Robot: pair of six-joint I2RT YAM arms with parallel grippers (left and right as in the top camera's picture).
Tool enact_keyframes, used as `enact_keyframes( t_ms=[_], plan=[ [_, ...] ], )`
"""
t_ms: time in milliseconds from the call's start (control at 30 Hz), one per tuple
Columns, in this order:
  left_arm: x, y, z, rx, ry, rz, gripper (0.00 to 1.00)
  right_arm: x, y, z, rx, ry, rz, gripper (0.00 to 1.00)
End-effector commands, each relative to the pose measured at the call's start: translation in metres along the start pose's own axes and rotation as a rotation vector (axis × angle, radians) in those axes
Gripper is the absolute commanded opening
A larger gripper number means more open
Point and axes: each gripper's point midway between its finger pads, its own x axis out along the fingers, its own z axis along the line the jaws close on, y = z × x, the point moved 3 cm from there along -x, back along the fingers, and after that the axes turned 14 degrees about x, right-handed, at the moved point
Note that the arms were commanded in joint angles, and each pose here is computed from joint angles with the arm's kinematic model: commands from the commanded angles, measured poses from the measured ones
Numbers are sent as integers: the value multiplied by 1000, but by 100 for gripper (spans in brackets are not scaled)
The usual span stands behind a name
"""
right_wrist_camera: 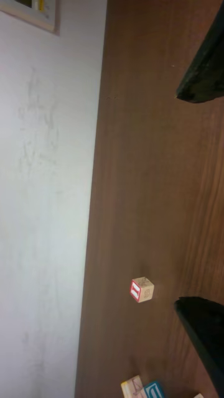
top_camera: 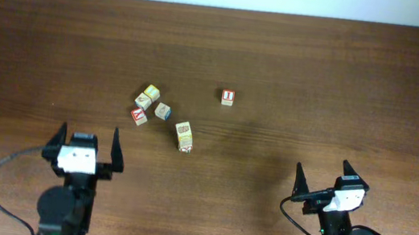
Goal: Rotate 5 blocks
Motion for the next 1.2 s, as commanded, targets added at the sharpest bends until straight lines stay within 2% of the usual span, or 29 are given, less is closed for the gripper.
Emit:
enact_keyframes(
  t_ms=[0,100,200,1167],
  plan=[
    [-6,30,-5,22,-28,-4,99,0,2,-1,1,0,2,99],
    [-10,51,-12,30,-4,58,99,0,2,-1,1,0,2,98],
    [-13,39,-10,25,-16,0,99,0,2,-1,1,0,2,99],
    [-13,40,-11,26,-10,5,99,0,2,-1,1,0,2,99]
  ],
)
